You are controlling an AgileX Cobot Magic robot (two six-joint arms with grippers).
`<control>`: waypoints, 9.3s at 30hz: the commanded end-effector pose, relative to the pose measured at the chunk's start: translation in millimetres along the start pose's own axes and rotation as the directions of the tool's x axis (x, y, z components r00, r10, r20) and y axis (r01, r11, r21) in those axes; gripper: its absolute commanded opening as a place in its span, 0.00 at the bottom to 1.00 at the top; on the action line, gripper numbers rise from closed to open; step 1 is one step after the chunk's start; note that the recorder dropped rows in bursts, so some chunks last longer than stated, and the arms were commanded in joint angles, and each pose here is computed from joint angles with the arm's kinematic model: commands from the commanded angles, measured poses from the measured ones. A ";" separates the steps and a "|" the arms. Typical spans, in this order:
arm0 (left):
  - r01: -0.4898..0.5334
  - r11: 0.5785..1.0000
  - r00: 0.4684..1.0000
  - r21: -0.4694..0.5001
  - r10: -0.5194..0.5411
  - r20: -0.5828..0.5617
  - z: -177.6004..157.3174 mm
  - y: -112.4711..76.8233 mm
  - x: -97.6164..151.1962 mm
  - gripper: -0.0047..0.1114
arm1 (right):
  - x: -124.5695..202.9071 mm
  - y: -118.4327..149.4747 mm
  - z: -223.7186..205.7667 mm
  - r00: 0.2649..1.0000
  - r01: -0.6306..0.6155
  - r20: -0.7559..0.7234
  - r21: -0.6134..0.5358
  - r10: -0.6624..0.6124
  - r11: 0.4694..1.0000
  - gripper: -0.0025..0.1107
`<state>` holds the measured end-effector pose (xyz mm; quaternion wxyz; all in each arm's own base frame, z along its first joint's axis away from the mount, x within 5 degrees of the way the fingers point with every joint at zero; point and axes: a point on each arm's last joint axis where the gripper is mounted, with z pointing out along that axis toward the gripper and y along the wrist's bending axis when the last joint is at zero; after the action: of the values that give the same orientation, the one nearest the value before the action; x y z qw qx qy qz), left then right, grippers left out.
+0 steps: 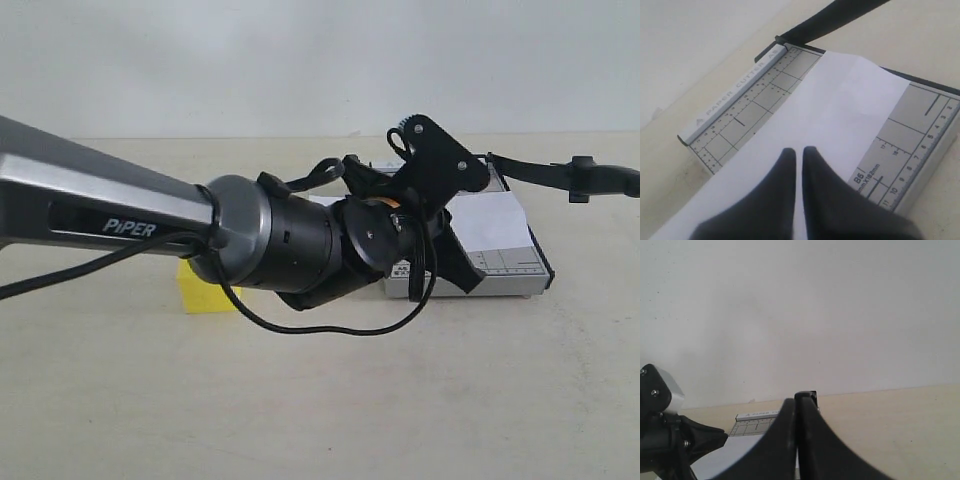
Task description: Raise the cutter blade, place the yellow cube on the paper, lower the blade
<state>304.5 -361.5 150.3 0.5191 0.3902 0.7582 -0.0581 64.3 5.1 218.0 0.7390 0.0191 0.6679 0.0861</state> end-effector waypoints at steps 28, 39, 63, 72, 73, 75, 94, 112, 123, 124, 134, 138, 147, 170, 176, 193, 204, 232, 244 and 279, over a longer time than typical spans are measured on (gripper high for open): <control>0.140 0.974 0.982 0.177 -0.114 -0.148 56.6 -4.0 32.2 0.08 | -1.5 0.3 -0.3 1.000 0.007 0.016 -0.003 -0.007 1.000 0.02; 0.142 0.956 0.982 0.257 -0.104 -0.157 69.1 -21.2 31.8 0.08 | -1.5 0.3 -0.3 1.000 0.007 0.016 -0.003 -0.007 1.000 0.02; 0.032 0.954 0.995 0.297 -0.002 -0.102 70.3 -40.1 23.5 0.13 | -1.5 0.2 -0.3 1.000 0.004 0.016 -0.003 -0.004 1.000 0.02; 0.034 0.958 0.998 0.285 -0.018 -0.057 60.1 -29.9 1.7 0.46 | -1.5 0.2 -0.3 1.000 0.004 0.016 -0.003 -0.004 1.000 0.02; 0.034 0.958 0.999 0.284 -0.020 -0.051 58.5 -28.7 -1.4 0.47 | -1.5 0.2 -0.3 1.000 0.004 0.016 -0.003 -0.004 1.000 0.02; 0.033 0.963 0.999 0.266 -0.028 -0.024 53.6 -23.8 -11.6 0.48 | -1.5 0.2 -0.3 1.000 0.004 0.016 -0.003 -0.004 1.000 0.02; 0.072 0.961 0.997 0.266 -0.079 0.013 12.8 29.1 -48.1 0.48 | -1.5 0.2 -0.3 1.000 0.004 0.016 -0.003 -0.004 1.000 0.02; 0.200 0.969 0.978 0.144 -0.188 -0.091 -97.6 105.6 -9.2 0.45 | -1.5 0.2 -0.3 1.000 0.004 0.016 -0.003 -0.004 1.000 0.02; 0.154 0.970 0.984 0.187 -0.134 -0.118 -145.0 106.4 5.6 0.45 | -1.5 0.2 -0.3 1.000 0.003 0.016 -0.003 -0.003 1.000 0.02; 0.149 0.969 0.985 0.197 -0.129 -0.114 -148.5 106.3 3.9 0.45 | -1.5 0.2 -0.3 1.000 0.003 0.016 -0.003 -0.003 1.000 0.02; 0.084 0.948 0.991 0.308 -0.048 -0.124 -174.0 101.2 -3.2 0.45 | -1.5 0.2 -0.3 1.000 0.003 0.016 -0.003 -0.003 1.000 0.02; 0.183 0.964 0.964 0.194 -0.138 -0.226 -178.0 110.2 2.8 0.45 | -1.5 0.2 -0.3 1.000 0.003 0.016 -0.003 -0.003 1.000 0.02; 0.336 0.941 0.928 -0.037 -0.337 -0.160 -187.3 128.3 -2.9 0.45 | -1.5 0.2 -0.3 1.000 0.001 0.016 -0.003 -0.001 1.000 0.02; 0.630 0.718 0.647 -0.295 -0.696 -0.310 -136.2 145.4 55.3 0.66 | -1.5 0.2 -0.3 1.000 0.001 0.016 -0.003 -0.001 1.000 0.02; 0.627 0.718 0.645 -0.301 -0.696 -0.316 -122.6 147.2 52.9 0.66 | -1.5 0.2 -0.3 1.000 0.001 0.016 -0.003 -0.001 1.000 0.02; 0.569 0.739 0.646 -0.361 -0.673 -0.359 -110.3 157.2 53.5 0.66 | -1.5 0.2 -0.3 1.000 0.001 0.016 -0.003 -0.001 1.000 0.02; 0.604 0.703 0.579 -0.376 -0.711 -0.399 -93.9 147.7 70.9 0.66 | -1.5 0.2 -0.3 1.000 0.001 0.016 -0.003 -0.001 1.000 0.02; 0.547 0.737 0.584 -0.398 -0.676 -0.449 -89.5 146.5 81.9 0.76 | -1.5 0.2 -0.3 1.000 -0.001 0.016 -0.003 0.001 1.000 0.02; 0.503 0.771 0.600 -0.390 -0.636 -0.485 -78.3 143.3 95.5 0.76 | -1.5 0.2 -0.3 1.000 -0.001 0.016 -0.003 0.001 1.000 0.02; 0.193 0.976 0.915 0.096 -0.144 -0.378 -89.1 96.1 -21.2 0.08 | -1.5 0.2 -0.3 1.000 -0.001 0.016 -0.003 0.001 1.000 0.02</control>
<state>308.1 -240.8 229.8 0.3318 0.3389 0.8779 -0.0661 64.3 5.1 218.0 0.7388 0.0210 0.6678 0.0882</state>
